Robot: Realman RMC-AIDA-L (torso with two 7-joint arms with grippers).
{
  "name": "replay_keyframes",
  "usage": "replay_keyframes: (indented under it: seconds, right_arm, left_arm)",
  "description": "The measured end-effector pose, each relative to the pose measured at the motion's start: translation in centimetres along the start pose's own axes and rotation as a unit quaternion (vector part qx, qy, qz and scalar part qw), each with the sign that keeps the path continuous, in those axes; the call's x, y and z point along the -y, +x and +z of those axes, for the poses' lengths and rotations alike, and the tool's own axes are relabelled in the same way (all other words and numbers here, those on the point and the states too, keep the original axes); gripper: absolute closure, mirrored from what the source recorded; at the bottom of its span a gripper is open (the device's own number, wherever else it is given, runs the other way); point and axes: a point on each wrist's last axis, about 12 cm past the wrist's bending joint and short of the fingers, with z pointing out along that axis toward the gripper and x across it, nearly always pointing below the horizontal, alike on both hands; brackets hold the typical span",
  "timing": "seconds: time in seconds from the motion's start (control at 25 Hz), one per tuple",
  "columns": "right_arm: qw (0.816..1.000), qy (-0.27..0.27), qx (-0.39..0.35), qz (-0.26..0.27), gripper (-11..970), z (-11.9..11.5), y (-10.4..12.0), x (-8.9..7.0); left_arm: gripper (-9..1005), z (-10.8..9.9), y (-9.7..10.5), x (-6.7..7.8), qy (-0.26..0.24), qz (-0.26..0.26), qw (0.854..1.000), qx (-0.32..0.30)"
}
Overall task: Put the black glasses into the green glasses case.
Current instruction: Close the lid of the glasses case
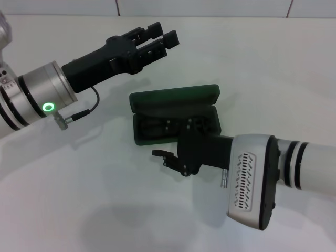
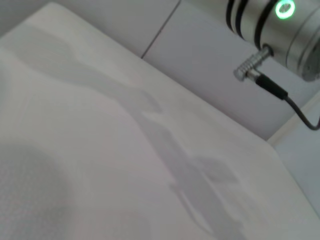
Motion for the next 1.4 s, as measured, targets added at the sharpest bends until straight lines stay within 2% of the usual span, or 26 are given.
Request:
replay_keyframes:
  seconds: [0.24,0.36,0.52,0.76,0.96,1.16,1.4]
  right_arm:
    - [0.999,-0.009,0.038,0.024,466,-1.0,-0.5,-0.2]
    - [0.992,-0.047,0.089,0.08,455,-2.6,-0.2,0.2]
    - [0.97,-0.101,0.132,0.177,440,-5.8,2.0,1.8]
    - [0.935,-0.108,0.181,0.285,417,-11.0,5.4,4.2]
    - [0.92,-0.087,0.167,0.343,398,-13.8,7.0,5.0]
    - [0.918,-0.062,0.162,0.356,379,-15.3,7.7,4.6]
    - [0.919,-0.053,0.157,0.357,356,-15.6,8.0,4.3]
  left_arm:
    - [354,-0.5,0.2,0.0,-0.007,-0.001,1.0,0.0]
    - [354,-0.8,0.1,-0.5,-0.021,0.0,1.0,-0.005]
    - [354,-0.9,0.0,-1.5,-0.054,-0.001,0.998,-0.02]
    - [355,0.3,-0.2,-3.0,-0.09,0.005,0.991,-0.098]
    - [355,1.8,-0.2,-3.7,-0.111,0.021,0.977,-0.183]
    - [355,3.2,-0.7,-3.8,-0.115,0.03,0.967,-0.225]
    - [356,5.1,-0.9,-3.7,-0.114,0.037,0.962,-0.244]
